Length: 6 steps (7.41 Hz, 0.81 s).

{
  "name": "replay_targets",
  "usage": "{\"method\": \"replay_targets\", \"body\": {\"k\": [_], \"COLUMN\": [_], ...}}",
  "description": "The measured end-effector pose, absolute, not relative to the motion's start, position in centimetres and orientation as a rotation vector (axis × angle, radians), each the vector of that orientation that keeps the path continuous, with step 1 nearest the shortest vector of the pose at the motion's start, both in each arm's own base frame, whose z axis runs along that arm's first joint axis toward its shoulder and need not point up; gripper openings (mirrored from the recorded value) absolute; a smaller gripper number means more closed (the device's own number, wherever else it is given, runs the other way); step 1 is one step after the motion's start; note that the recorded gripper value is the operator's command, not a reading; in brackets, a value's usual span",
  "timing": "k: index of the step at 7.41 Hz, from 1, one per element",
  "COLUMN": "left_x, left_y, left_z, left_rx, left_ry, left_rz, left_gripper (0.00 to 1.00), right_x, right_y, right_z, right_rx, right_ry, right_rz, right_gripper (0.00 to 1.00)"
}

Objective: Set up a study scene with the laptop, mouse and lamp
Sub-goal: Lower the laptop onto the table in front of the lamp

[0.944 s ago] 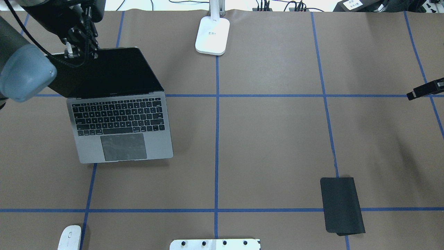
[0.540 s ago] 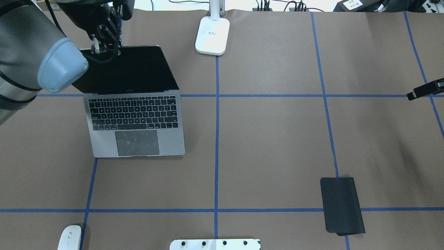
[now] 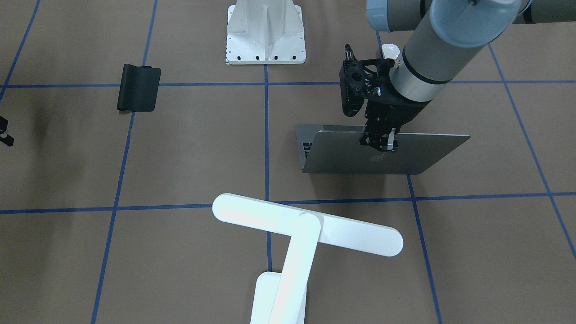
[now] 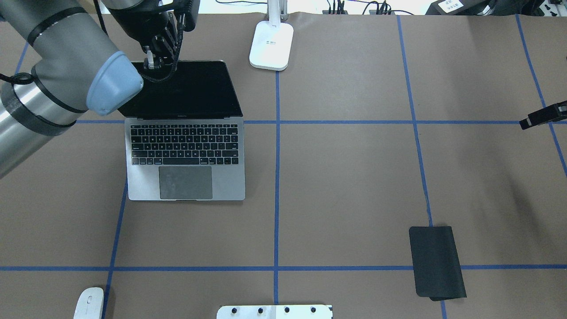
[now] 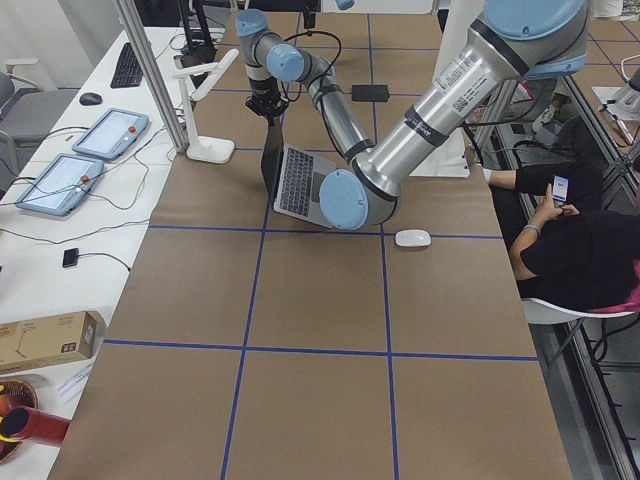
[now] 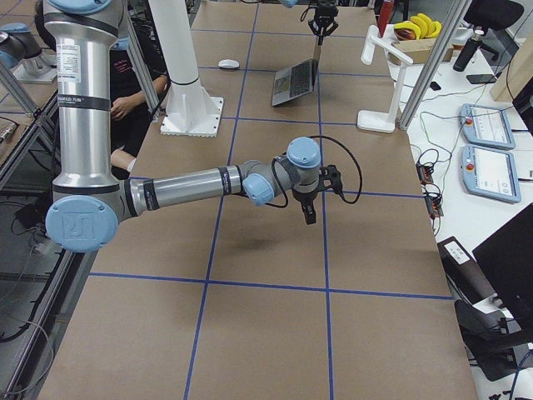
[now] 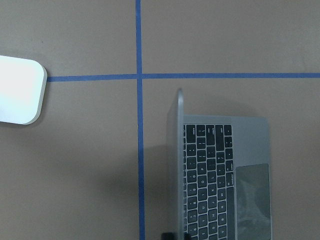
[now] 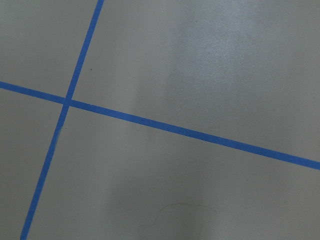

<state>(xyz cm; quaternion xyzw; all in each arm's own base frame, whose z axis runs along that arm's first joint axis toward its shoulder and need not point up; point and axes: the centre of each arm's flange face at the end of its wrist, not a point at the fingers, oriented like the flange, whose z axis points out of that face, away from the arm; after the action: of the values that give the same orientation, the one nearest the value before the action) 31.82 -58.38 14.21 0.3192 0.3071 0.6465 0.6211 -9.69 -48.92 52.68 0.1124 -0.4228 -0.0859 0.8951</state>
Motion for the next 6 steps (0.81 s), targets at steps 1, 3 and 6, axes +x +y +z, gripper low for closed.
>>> {"method": "replay_targets", "body": {"k": [1, 3, 6], "left_x": [32.1, 32.8, 34.8], "left_y": [-58.9, -60.2, -63.9], "left_z": [13.9, 12.6, 14.3], "left_rx": [0.743, 0.759, 0.765], "left_ry": [0.694, 0.654, 0.598], "left_rz": [1.484, 1.478, 1.468], "left_gripper": [0.06, 0.07, 0.08], "right_x": [-9.7, -9.7, -9.8], "right_y": [-48.9, -48.9, -49.0], "right_z": [52.7, 52.7, 52.4], "right_rx": [0.23, 0.227, 0.23], "right_ry": [-0.88, -0.883, -0.886], "right_rz": [-0.179, -0.18, -0.18], "right_gripper": [1.0, 1.0, 1.0]}}
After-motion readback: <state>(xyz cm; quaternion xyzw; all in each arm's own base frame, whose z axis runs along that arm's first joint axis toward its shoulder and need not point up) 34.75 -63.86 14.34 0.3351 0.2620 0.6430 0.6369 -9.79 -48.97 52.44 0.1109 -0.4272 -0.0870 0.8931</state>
